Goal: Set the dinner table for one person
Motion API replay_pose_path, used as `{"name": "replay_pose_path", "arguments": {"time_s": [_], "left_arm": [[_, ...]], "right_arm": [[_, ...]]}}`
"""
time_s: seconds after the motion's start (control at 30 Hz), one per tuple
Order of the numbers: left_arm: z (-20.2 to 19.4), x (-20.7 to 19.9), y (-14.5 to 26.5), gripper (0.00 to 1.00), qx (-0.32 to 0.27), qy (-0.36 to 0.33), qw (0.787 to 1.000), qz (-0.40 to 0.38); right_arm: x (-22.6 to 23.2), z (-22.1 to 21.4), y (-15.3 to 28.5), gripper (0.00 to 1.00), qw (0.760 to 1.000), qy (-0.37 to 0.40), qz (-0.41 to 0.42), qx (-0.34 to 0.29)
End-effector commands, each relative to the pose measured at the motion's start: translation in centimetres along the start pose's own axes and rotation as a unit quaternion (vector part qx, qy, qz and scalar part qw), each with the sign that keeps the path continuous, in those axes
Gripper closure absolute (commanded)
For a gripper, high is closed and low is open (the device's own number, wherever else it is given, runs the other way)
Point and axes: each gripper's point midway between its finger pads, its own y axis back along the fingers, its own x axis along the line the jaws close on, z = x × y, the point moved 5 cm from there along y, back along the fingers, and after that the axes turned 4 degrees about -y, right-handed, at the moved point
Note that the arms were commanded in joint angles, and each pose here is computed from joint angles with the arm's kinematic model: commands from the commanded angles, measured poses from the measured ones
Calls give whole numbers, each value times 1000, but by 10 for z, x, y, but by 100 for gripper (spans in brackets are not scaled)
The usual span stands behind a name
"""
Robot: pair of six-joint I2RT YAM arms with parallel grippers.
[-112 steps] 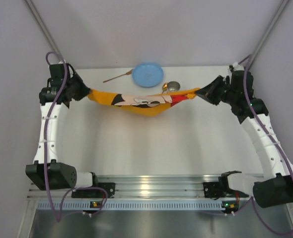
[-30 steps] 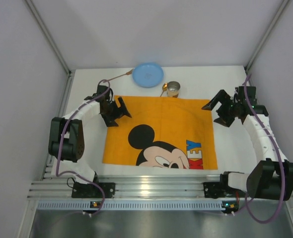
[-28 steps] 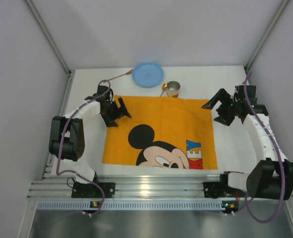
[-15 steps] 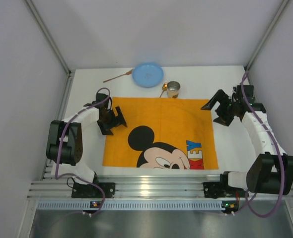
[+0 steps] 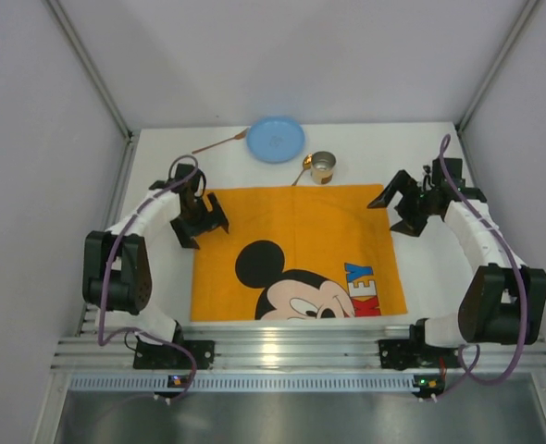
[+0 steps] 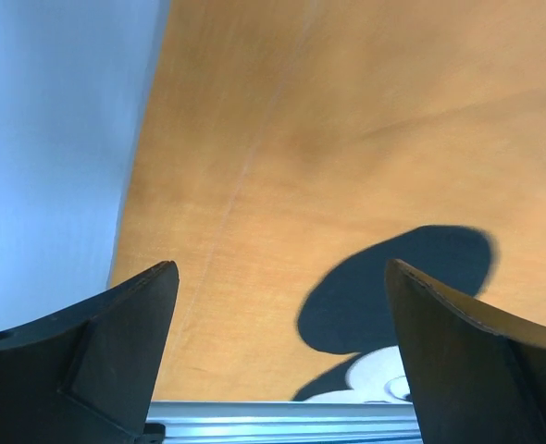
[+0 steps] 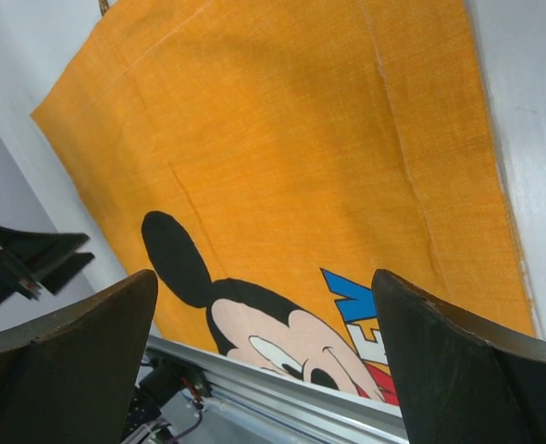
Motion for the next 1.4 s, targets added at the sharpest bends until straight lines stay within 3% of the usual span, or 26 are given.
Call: {"name": "replay_pose_path", "arguments": {"time_s": [0.0, 0.2, 0.27, 0.3, 0.33, 0.4, 0.43, 0.5, 0.67, 0.7, 0.8, 1.0, 1.37], "left_arm": [[70, -36, 55, 2, -90, -3, 996, -8], [182, -79, 90, 2, -245, -78, 966, 7], [214, -86, 68, 2, -261, -113, 959, 10], [238, -92, 78, 2, -292, -123, 948, 0], [251, -91, 48, 2, -280, -127, 952, 4], [286, -105, 50, 2, -326, -135, 934, -48], [295, -106, 24, 2, -322, -137, 935, -61], [316, -119, 18, 2, -347, -143, 916, -137], [345, -120, -31, 2, -359, -101, 907, -194], [357, -102, -33, 2, -355, -60, 908, -212], [373, -96, -44, 2, -366, -21, 892, -264], [382, -94, -27, 2, -376, -28, 866, -328], [365, -63, -88, 2, -304, 2, 916, -263]], "right_arm": [[25, -5, 7, 0, 1000, 19, 24, -1], [22, -24, 7, 1, 1000, 30, 5, -8], [19, -26, 6, 0, 1000, 31, 1, -5], [17, -26, 6, 0, 1000, 30, -2, -5], [16, -27, 7, 0, 999, 32, -4, -7], [14, -25, 11, 0, 999, 40, -14, -16], [12, -27, 16, 0, 999, 37, -21, -16], [13, -23, 24, 1, 998, 48, -28, -32], [8, -25, 30, 0, 997, 39, -46, -39], [8, -26, 30, 0, 998, 28, -46, -39], [7, -24, 27, 0, 997, 16, -51, -47], [8, -18, 15, 0, 997, -5, -62, -54], [22, 2, 1, 0, 997, -3, -61, -50]]}}
